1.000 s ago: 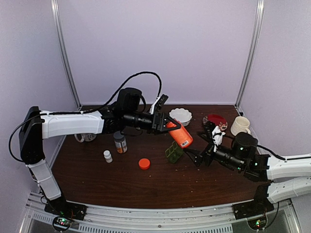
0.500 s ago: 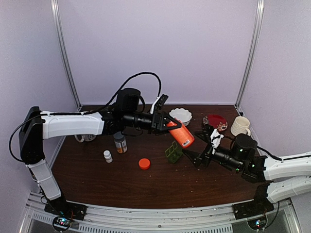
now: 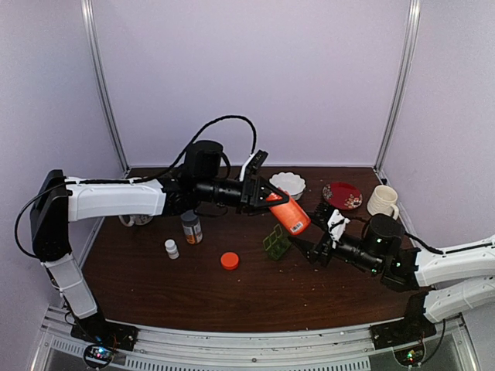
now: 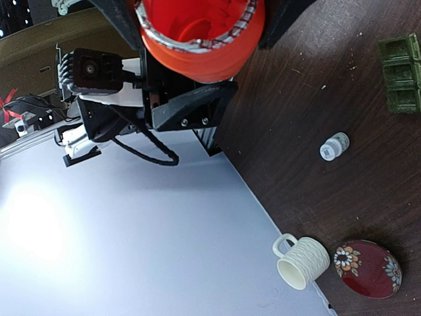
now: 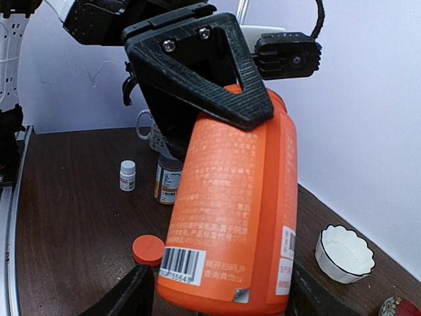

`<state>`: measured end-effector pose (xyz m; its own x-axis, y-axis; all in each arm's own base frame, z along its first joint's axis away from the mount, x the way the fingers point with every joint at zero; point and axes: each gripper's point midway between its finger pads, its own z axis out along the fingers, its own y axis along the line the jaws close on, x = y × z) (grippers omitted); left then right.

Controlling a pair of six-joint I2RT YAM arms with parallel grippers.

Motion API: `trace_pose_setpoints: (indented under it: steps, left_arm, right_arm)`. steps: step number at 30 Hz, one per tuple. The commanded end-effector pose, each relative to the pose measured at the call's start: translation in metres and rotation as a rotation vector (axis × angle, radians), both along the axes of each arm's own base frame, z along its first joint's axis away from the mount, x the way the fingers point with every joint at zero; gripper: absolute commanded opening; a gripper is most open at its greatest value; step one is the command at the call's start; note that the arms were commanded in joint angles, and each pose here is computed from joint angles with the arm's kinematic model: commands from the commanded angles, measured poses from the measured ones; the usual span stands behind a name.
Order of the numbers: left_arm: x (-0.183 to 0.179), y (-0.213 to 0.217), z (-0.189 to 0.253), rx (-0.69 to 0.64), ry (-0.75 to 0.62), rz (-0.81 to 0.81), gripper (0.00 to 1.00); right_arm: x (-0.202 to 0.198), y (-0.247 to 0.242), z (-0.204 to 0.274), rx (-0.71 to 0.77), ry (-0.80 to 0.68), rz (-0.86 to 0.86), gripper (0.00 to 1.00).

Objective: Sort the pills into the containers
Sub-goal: Pass from the left arm to the right

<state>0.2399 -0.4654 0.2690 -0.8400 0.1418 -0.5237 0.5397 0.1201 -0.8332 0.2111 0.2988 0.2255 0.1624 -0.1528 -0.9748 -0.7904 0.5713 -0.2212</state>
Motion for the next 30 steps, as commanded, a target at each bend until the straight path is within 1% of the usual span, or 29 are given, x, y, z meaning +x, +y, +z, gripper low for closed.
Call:
trace_pose_setpoints:
  steps: [1,2,6,12,13,17,19,22,25,27,28,30]
  left_arm:
    - [-0.0034,0.0038,0.0270,-0.079,-0.048,-0.013,0.43]
    - [-0.0034,0.0041,0.0271,-0.080,-0.047,-0.014,0.43]
    - [-0.0036,0.0035,0.0269,-0.081,-0.044,-0.015,0.43]
    - [-0.0033,0.0030,0.0249,-0.078,-0.039,-0.016,0.43]
    - [-0.0034,0.0031,0.0247,-0.078,-0.038,-0.016,0.43]
    - [-0.0036,0.0032,0.0235,-0.076,-0.037,-0.016,0.43]
    - [-0.0034,0.0032,0.0237,-0.077,-0.036,-0.015,0.43]
    - [-0.0038,0.0032,0.0234,-0.077,-0.035,-0.017,0.43]
    - [-0.0043,0.0034,0.0241,-0.080,-0.035,-0.019,0.44]
    - [-0.0046,0.0035,0.0244,-0.083,-0.037,-0.020,0.44]
    - [-0.0046,0.0035,0.0248,-0.085,-0.039,-0.020,0.46]
    - [-0.0052,0.0039,0.0243,-0.087,-0.043,-0.022,0.54]
  right_arm:
    - [0.0045,0.0004,0.0247,0.051,-0.059,-0.032,0.64]
    - [0.0049,0.0003,0.0247,0.052,-0.059,-0.036,0.62]
    - [0.0067,0.0004,0.0248,0.055,-0.062,-0.045,0.61]
    - [0.0085,0.0007,0.0277,0.076,-0.064,-0.056,0.61]
    - [0.0087,0.0006,0.0280,0.078,-0.064,-0.058,0.62]
    - [0.0091,0.0022,0.0286,0.081,-0.064,-0.057,0.71]
    - [0.0089,0.0033,0.0287,0.079,-0.065,-0.054,0.71]
    - [0.0097,0.0038,0.0279,0.075,-0.062,-0.056,0.61]
    - [0.0106,0.0041,0.0257,0.068,-0.058,-0.060,0.57]
    - [0.0107,0.0051,0.0235,0.058,-0.052,-0.058,0.50]
    - [0.0108,0.0054,0.0231,0.053,-0.048,-0.058,0.46]
    - [0.0124,0.0031,0.0224,0.051,-0.035,-0.072,0.43]
